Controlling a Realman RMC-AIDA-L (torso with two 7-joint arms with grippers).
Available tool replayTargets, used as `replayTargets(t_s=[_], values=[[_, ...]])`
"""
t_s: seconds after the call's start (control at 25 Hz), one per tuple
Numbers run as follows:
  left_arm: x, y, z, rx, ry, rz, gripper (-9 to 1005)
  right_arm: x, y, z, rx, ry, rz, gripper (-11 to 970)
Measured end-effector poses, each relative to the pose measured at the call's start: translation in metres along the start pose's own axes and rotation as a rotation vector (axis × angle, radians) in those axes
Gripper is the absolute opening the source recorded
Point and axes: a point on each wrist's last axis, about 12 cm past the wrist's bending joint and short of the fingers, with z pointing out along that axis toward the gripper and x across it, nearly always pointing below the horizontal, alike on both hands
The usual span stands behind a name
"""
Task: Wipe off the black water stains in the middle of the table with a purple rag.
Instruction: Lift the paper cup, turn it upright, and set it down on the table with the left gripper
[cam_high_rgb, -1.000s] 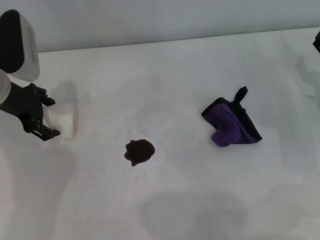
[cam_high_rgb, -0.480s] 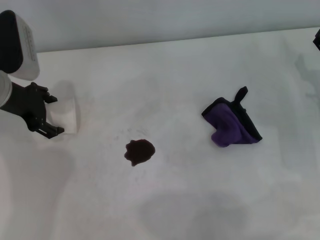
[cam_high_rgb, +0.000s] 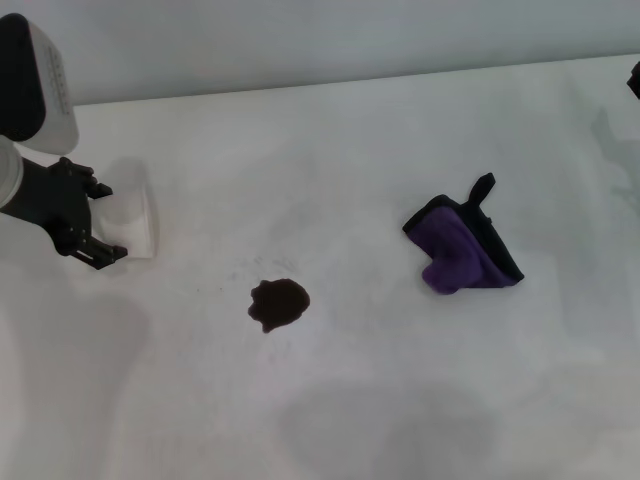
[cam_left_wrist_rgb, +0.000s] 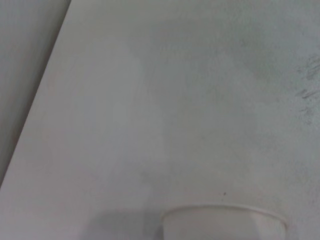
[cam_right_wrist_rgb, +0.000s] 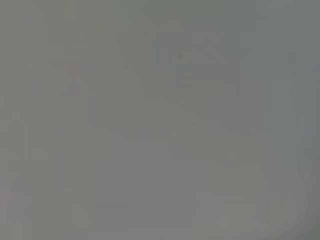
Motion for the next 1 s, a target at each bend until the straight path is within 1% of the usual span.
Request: replayTargets(t_s=[0.2,0.36,0.52,0.68,0.76,0.88,0.96,1.0], values=[[-0.001,0.004,-0.001,-0.032,-0.019,-0.02,848,-0.002,0.003,0.003,-0.008,-0.002,-0.002,868],[-0.001,0.01,-0.005,-0.079,-0.043,-0.042,832,-0.003,0.007,0.006,-0.017,-0.005,0.0,868],[-0.007,0.017,-0.01,-0.128,-0.106,-0.073,816,-0.004,0.011,0.008,-0.025,-0.007,0.002,868],[-0.012,0.02,-0.011,-0.167,-0.186,-0.094,732,-0.004,0.013,0.009,-0.029,-0.007,0.003,869],[-0.012,0.019,-0.01,-0.191,-0.24,-0.128,690,-0.004,0.013,0.009,-0.031,-0.006,0.002,869],[-0.008,0.015,-0.008,-0.232,-0.353,-0.218,684,-0.003,0.013,0.007,-0.03,-0.003,0.002,869],[-0.001,0.006,-0.003,-0.26,-0.469,-0.283,684,-0.002,0.012,0.006,-0.028,-0.002,0.002,869],[0.001,-0.001,0.002,-0.265,-0.525,-0.301,684,-0.002,0.012,0.006,-0.028,-0.002,0.003,869]])
